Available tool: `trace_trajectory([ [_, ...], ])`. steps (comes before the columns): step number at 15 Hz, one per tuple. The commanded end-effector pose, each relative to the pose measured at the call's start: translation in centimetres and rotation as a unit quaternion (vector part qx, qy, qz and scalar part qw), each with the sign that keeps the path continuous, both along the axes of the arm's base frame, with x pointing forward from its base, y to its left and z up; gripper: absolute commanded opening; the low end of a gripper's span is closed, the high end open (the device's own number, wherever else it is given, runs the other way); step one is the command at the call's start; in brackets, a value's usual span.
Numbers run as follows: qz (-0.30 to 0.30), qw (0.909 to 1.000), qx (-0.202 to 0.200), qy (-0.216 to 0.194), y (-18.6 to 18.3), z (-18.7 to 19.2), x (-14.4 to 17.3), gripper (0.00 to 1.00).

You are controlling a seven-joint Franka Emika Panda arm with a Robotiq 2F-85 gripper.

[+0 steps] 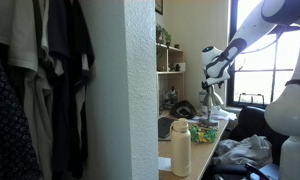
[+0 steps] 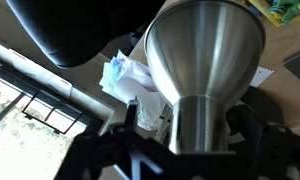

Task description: Adjust the lamp upwards

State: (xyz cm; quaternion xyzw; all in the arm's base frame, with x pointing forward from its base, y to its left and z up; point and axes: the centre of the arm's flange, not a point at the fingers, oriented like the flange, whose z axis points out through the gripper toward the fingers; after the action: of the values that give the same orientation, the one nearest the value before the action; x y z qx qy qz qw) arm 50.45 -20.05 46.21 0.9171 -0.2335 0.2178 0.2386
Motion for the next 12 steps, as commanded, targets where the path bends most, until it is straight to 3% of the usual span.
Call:
trace_trajectory([
  [1, -0.006, 0.9997, -0.015, -0.020, -0.8, -0.2, 2.2, 1.00],
  [3, -0.011, 0.9995, -0.018, -0.023, -1.1, -0.5, 2.9, 1.00],
  [4, -0.011, 0.9995, -0.020, -0.023, -1.1, -0.7, 3.1, 0.78],
  [10, -0.004, 0.9996, -0.017, -0.023, -0.4, -1.6, 3.9, 0.36],
  [12, -0.004, 0.9995, -0.018, -0.026, -0.4, -1.1, 4.0, 0.34],
])
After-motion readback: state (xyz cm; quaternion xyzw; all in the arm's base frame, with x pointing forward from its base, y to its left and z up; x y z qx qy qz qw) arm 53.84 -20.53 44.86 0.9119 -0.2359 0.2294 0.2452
